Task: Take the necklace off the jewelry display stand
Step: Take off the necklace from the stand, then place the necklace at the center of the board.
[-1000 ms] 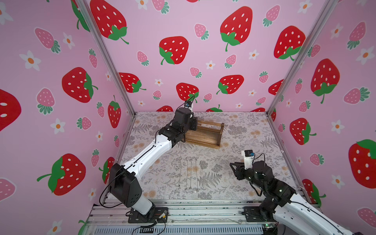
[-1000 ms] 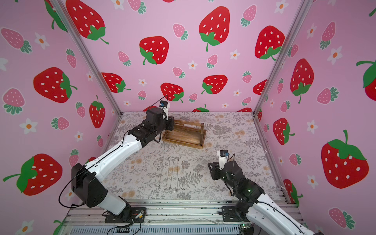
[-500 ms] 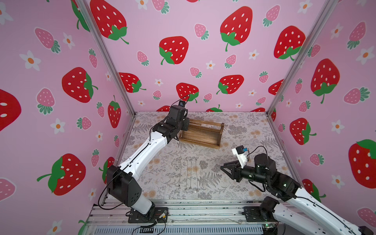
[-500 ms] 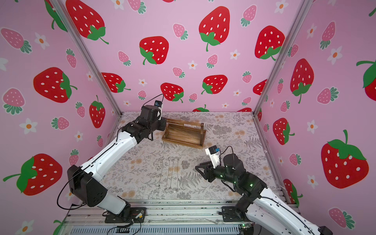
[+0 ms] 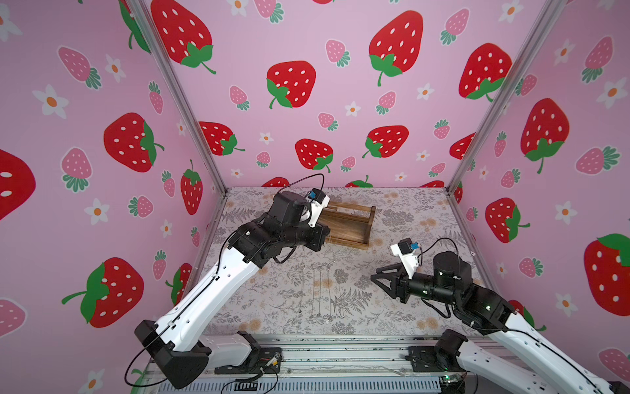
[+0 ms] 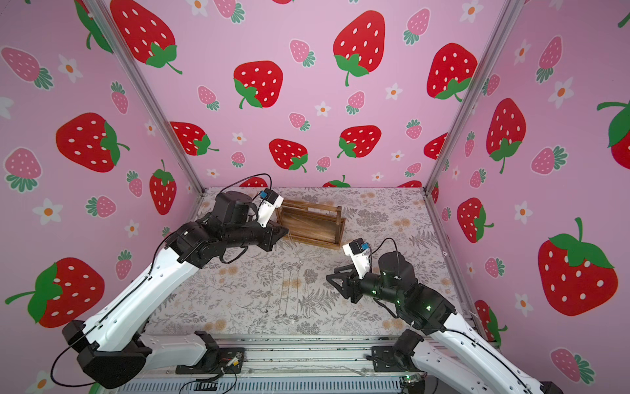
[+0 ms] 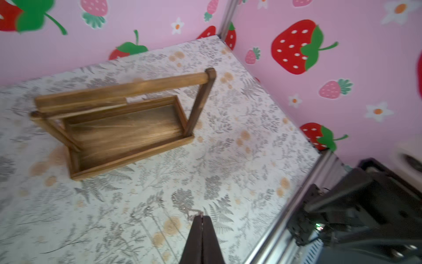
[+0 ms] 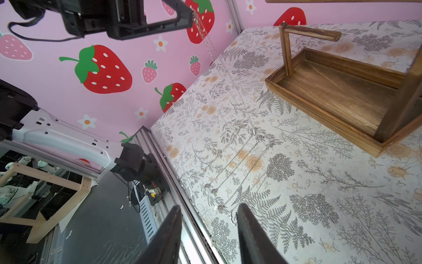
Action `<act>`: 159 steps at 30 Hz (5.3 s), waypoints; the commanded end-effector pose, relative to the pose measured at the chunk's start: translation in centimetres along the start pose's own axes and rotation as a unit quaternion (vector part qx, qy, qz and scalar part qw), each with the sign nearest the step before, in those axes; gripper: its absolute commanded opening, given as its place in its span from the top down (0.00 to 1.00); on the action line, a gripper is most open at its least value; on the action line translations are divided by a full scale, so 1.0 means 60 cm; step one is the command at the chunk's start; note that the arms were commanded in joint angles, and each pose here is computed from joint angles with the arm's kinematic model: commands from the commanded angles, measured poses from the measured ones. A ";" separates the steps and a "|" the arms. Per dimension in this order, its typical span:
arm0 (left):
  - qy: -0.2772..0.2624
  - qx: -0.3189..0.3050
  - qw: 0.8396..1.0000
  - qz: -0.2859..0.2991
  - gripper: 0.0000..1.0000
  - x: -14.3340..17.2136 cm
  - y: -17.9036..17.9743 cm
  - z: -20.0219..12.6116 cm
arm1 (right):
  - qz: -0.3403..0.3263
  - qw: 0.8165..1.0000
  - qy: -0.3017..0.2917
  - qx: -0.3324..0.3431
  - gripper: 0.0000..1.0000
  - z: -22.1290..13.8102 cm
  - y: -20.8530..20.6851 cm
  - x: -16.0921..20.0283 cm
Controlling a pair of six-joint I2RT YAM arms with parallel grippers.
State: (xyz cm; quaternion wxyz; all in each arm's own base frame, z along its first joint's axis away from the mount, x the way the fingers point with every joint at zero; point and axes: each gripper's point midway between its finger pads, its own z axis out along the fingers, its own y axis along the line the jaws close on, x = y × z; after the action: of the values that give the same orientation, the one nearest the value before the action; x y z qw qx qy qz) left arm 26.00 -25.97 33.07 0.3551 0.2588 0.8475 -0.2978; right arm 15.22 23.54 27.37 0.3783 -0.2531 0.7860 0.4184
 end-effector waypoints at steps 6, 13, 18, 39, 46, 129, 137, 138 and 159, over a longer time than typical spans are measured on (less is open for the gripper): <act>0.048 0.182 0.982 -0.013 1.00 0.035 -0.144 0.014 | -0.030 0.997 0.016 -0.072 0.56 -0.003 0.050 -0.006; 0.067 0.229 0.971 -0.009 1.00 0.053 -0.203 0.029 | -0.054 0.997 0.001 -0.053 0.56 -0.015 0.052 -0.031; 0.078 0.237 0.968 -0.006 1.00 0.062 -0.222 0.041 | -0.062 0.997 -0.022 -0.027 0.57 -0.029 0.045 -0.049; 0.076 0.245 0.967 0.002 1.00 0.059 -0.242 0.052 | -0.058 0.998 -0.024 -0.028 0.76 -0.025 0.039 -0.038; 0.074 0.242 0.967 0.003 1.00 0.057 -0.241 0.050 | -0.053 0.998 -0.018 -0.029 0.69 -0.018 0.035 -0.031; 0.002 0.055 0.998 0.027 0.62 0.106 -0.110 -0.013 | 0.143 0.987 0.077 -0.007 1.00 0.107 -0.042 0.157; 0.005 0.053 0.998 0.029 0.62 0.105 -0.109 -0.009 | 0.142 0.986 0.076 0.034 1.00 0.124 -0.073 0.161; 0.006 0.054 0.998 0.029 0.62 0.106 -0.110 -0.008 | 0.143 0.986 0.076 0.036 1.00 0.126 -0.075 0.160; 0.015 0.016 0.999 0.042 0.61 0.115 -0.079 0.034 | 0.150 0.974 0.102 0.138 1.00 0.184 -0.189 0.173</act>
State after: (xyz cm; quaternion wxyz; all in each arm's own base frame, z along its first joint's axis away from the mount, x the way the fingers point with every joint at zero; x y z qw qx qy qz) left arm 19.01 -29.09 28.34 0.3388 0.3013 0.8392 -0.3003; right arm 19.91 25.51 8.45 0.2320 -0.1124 0.9087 0.3284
